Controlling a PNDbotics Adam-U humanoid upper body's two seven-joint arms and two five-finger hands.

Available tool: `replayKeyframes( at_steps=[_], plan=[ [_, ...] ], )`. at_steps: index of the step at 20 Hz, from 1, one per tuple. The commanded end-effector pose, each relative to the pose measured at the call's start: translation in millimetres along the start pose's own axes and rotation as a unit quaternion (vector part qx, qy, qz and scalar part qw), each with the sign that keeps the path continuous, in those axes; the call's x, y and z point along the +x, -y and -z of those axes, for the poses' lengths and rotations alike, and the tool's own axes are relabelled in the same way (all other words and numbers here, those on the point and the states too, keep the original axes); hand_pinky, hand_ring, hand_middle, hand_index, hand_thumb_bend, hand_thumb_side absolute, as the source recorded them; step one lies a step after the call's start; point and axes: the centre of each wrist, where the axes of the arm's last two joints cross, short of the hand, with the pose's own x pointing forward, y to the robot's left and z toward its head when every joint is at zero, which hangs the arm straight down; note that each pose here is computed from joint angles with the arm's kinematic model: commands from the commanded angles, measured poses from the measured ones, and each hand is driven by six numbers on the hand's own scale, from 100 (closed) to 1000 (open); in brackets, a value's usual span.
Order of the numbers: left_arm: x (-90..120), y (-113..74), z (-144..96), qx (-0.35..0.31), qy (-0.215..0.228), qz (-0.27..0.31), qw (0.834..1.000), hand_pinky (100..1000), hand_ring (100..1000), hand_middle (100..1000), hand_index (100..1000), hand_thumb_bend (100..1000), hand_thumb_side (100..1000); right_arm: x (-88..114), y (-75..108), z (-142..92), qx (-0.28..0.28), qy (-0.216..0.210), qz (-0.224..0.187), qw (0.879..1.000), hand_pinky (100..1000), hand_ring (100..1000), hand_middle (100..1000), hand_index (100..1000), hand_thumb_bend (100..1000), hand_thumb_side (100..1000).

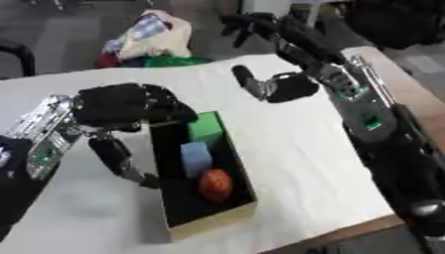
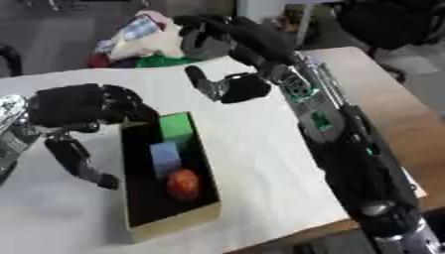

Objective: Pick up objects on the table and place them in the box.

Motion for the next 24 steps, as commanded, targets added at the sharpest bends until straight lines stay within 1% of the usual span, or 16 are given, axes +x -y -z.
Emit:
replayKeyframes(
  at_steps=[1,4,7,8,10,14,15,16,20,24],
  plan=[
    [-7,-19.9,-29,0.032,-0.03,0.014,0.999,812,757,798,1000,384,891,-4,12.5,-4,-0.004,-0.007,-0.018,1.0,809,690,796,1000,100,665],
    [-3,-19.8,-54,0.074,-0.053,0.004,0.996,797,735,767,998,263,883,-5,12.0,-5,-0.006,-0.011,-0.017,1.0,808,688,796,1000,100,666],
    [3,-17.8,-74,0.124,-0.079,-0.007,0.989,780,707,738,984,181,857,-6,10.8,-7,-0.009,-0.016,-0.015,1.0,806,685,794,1000,100,667],
    [6,-17.0,-80,0.141,-0.088,-0.011,0.986,774,700,733,982,168,848,-6,10.4,-8,-0.011,-0.017,-0.014,1.0,806,684,793,1000,100,667],
    [12,-15.3,-89,0.174,-0.102,-0.019,0.979,765,688,720,976,109,863,-6,9.4,-9,-0.015,-0.021,-0.012,1.0,804,682,792,1000,100,671],
    [23,-6.2,-99,0.226,-0.137,-0.045,0.963,746,665,698,966,100,893,-6,5.5,-15,-0.03,-0.035,-0.004,0.999,797,674,787,1000,100,665],
    [26,-4.1,-100,0.236,-0.145,-0.053,0.959,740,658,692,963,100,889,-6,4.0,-17,-0.035,-0.039,0.0,0.999,796,674,786,1000,100,647],
    [28,-2.8,-100,0.245,-0.152,-0.06,0.956,738,655,688,961,100,887,-5,2.7,-19,-0.04,-0.043,0.003,0.998,795,674,784,1000,100,659],
    [36,1.4,-96,0.274,-0.176,-0.092,0.941,725,640,672,954,100,879,-4,-3.2,-26,-0.057,-0.061,0.012,0.996,791,680,789,1000,100,640],
    [41,1.3,-89,0.29,-0.187,-0.122,0.931,715,628,660,948,100,879,-3,-7.6,-35,-0.084,-0.084,0.021,0.993,787,685,794,1000,100,629]
  ],
)
